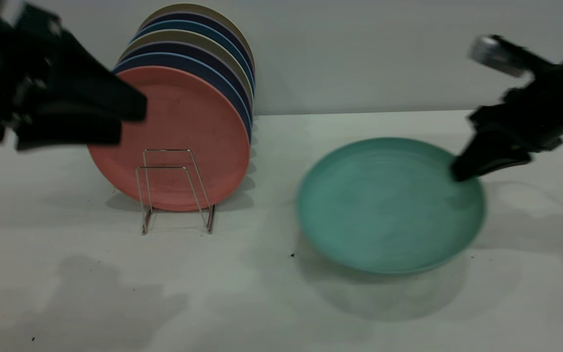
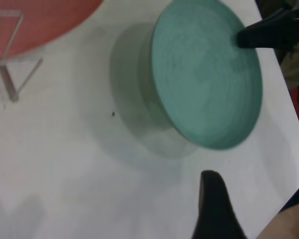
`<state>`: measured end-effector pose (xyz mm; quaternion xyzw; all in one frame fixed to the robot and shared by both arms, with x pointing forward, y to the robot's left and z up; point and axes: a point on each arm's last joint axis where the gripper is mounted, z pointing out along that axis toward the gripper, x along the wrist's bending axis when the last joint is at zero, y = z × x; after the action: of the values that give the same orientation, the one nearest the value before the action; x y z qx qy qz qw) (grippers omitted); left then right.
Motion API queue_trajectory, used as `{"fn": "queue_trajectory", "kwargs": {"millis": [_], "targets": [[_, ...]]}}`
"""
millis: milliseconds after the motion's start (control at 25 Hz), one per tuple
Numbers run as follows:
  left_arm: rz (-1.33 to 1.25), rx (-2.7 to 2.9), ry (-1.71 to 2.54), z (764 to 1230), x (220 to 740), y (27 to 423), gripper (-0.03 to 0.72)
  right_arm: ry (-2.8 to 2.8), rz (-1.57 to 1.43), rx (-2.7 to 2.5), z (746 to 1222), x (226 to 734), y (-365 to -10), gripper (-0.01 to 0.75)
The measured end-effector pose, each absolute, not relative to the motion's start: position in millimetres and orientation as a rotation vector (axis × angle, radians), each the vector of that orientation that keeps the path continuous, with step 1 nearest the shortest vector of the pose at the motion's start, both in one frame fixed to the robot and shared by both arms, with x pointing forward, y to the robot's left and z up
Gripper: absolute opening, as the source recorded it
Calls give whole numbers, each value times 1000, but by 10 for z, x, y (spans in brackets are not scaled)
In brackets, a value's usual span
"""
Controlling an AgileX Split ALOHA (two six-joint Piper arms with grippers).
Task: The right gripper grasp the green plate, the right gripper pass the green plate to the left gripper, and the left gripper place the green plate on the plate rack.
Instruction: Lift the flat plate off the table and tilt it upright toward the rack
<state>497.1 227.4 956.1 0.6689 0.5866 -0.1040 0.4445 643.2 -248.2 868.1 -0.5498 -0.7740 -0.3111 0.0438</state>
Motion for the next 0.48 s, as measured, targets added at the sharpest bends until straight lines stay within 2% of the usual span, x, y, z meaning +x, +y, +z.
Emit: {"fn": "queue_trajectory", "kwargs": {"millis": [280, 480], "targets": [[-349, 1603, 1559, 9209, 5084, 2265, 486, -2345, -1053, -1481, 8744, 6328, -1795, 14], [-354, 1583, 1586, 9127, 5116, 2269, 486, -2286, -1127, -1403, 8796, 6262, -1518, 15]]}}
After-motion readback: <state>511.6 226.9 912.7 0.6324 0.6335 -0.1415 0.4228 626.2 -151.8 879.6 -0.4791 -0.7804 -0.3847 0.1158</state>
